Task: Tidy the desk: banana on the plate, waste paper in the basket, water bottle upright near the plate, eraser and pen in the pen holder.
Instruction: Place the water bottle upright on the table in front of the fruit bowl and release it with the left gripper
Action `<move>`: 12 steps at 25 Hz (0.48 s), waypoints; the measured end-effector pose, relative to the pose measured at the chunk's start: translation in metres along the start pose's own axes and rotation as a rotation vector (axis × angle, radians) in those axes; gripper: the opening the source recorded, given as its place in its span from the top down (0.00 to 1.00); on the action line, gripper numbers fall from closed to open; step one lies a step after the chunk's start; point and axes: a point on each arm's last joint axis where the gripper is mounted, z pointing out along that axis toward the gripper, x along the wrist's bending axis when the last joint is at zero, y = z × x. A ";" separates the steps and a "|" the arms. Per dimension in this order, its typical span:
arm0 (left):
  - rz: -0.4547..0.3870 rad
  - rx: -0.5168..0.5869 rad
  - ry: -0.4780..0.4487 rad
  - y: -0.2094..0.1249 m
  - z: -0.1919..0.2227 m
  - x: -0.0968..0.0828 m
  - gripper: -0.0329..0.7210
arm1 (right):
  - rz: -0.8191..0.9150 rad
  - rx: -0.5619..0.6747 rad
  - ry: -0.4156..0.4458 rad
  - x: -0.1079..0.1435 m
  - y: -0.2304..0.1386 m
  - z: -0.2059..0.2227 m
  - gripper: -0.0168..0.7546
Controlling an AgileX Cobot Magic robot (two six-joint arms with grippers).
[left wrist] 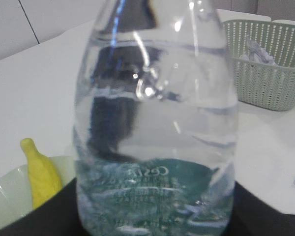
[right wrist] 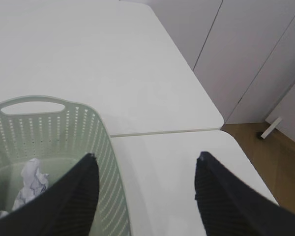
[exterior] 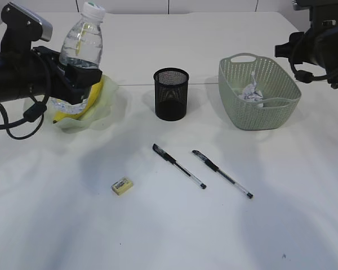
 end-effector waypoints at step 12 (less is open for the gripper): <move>-0.019 -0.012 -0.004 0.001 0.000 0.000 0.45 | 0.024 0.015 -0.005 0.000 -0.001 0.000 0.38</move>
